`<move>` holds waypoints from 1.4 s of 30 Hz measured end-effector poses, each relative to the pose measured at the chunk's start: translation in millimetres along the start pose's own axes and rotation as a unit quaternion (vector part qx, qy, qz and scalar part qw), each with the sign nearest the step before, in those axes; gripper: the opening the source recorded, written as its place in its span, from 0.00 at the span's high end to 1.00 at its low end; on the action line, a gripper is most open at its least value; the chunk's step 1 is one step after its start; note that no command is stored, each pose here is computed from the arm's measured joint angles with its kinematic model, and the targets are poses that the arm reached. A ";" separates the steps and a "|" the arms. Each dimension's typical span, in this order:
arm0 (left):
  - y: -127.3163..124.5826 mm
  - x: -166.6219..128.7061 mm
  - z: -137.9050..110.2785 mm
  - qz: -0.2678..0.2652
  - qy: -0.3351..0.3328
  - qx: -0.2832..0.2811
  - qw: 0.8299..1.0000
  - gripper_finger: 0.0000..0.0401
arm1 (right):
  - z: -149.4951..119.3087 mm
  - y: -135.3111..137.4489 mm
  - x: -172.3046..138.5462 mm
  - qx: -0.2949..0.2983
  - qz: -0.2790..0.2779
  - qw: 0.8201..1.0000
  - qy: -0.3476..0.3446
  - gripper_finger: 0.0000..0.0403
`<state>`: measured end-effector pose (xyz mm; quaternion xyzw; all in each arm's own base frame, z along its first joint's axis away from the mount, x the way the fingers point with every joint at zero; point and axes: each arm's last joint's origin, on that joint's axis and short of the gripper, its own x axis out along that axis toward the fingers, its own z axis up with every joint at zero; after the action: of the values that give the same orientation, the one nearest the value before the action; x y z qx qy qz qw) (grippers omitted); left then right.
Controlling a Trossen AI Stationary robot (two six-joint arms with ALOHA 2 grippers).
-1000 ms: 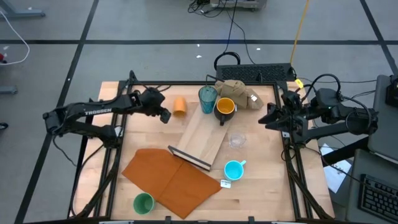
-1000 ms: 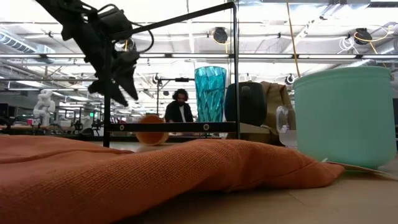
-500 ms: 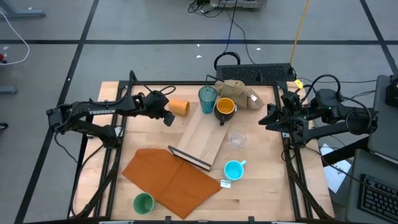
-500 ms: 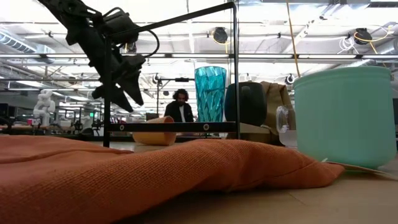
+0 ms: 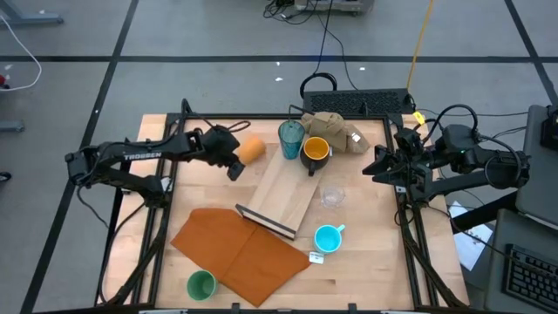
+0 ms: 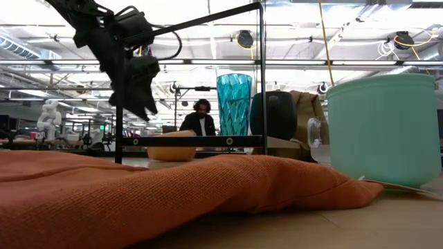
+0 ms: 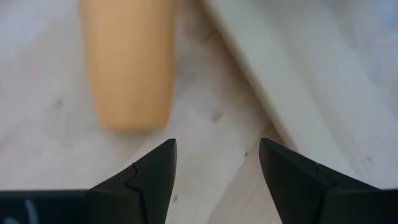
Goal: Stack small to large cups/mugs on shelf
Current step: Put the orange cup on the table
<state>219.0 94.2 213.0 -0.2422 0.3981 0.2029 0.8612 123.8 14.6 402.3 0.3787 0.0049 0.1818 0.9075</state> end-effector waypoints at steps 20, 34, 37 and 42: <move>15.1 2.7 34.9 0.040 -0.068 -0.147 0.986 0.43 | -8.4 1.1 18.7 0.006 0.024 0.999 0.035 0.55; 56.8 -12.1 44.6 0.002 -0.042 -0.127 0.991 0.43 | -16.6 4.4 26.2 0.028 0.029 0.998 0.055 0.55; 69.1 -15.4 36.7 -0.007 -0.002 -0.128 0.992 0.43 | -18.3 5.4 27.3 0.036 0.029 0.997 0.057 0.55; 83.4 -20.6 34.9 -0.032 0.003 -0.139 0.990 0.43 | -21.4 7.1 29.2 0.037 0.026 0.997 0.058 0.55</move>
<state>181.9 178.0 227.6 -0.3723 0.3605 0.2280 0.8243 145.7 43.6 395.7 0.4012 0.0542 0.2264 0.8859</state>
